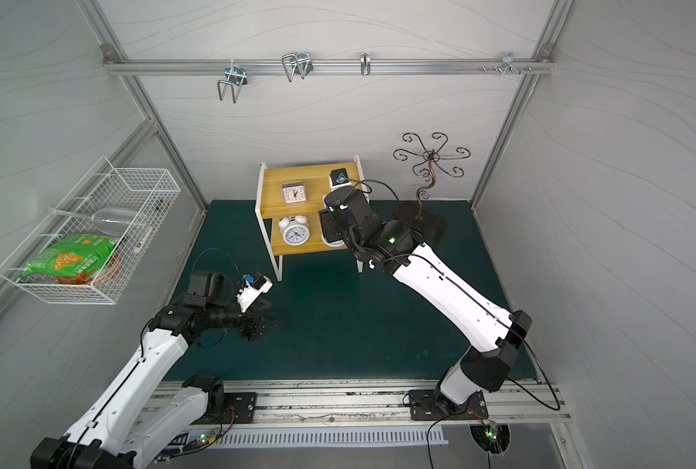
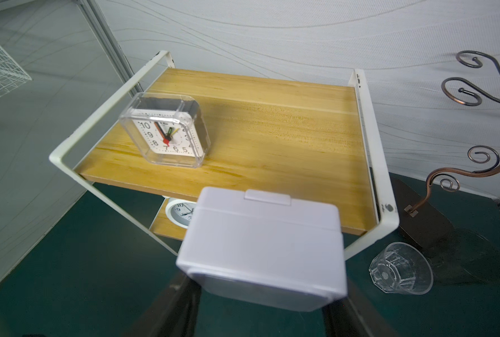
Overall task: Place the alarm clocks on the shelf by style
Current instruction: Pick up the alarm from the center of the board, then place the alarm on the shelf.
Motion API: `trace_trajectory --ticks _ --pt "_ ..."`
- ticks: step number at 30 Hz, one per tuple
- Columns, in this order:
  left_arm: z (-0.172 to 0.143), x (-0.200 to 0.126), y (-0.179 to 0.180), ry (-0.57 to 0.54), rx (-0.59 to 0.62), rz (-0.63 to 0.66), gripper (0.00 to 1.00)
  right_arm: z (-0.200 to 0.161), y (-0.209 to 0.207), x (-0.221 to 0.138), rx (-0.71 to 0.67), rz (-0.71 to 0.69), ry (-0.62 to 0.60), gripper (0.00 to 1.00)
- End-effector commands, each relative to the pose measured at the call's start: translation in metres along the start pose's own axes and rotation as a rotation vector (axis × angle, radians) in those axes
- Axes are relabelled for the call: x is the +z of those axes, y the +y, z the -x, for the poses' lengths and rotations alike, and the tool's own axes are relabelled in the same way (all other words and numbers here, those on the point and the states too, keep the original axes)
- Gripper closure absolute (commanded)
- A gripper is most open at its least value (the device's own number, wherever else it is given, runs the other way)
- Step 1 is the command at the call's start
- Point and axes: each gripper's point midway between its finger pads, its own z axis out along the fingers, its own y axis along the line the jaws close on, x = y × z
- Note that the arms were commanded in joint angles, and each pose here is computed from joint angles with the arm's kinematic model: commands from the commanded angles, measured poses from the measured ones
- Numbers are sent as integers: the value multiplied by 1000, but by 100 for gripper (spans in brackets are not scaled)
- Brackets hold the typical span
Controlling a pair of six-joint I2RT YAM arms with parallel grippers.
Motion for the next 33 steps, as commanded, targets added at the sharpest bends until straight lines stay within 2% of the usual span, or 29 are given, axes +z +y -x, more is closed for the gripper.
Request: trace_trajectory --ticks 1,14,33 --pt "13 -5 0 -24 42 12 15 16 -4 5 1 14 -17 42" --pt "12 -6 -1 -25 45 18 15 37 -8 46 -15 5 -24 42" --pt "11 -6 0 -26 50 26 16 31 -27 87 -3 -33 2 42"
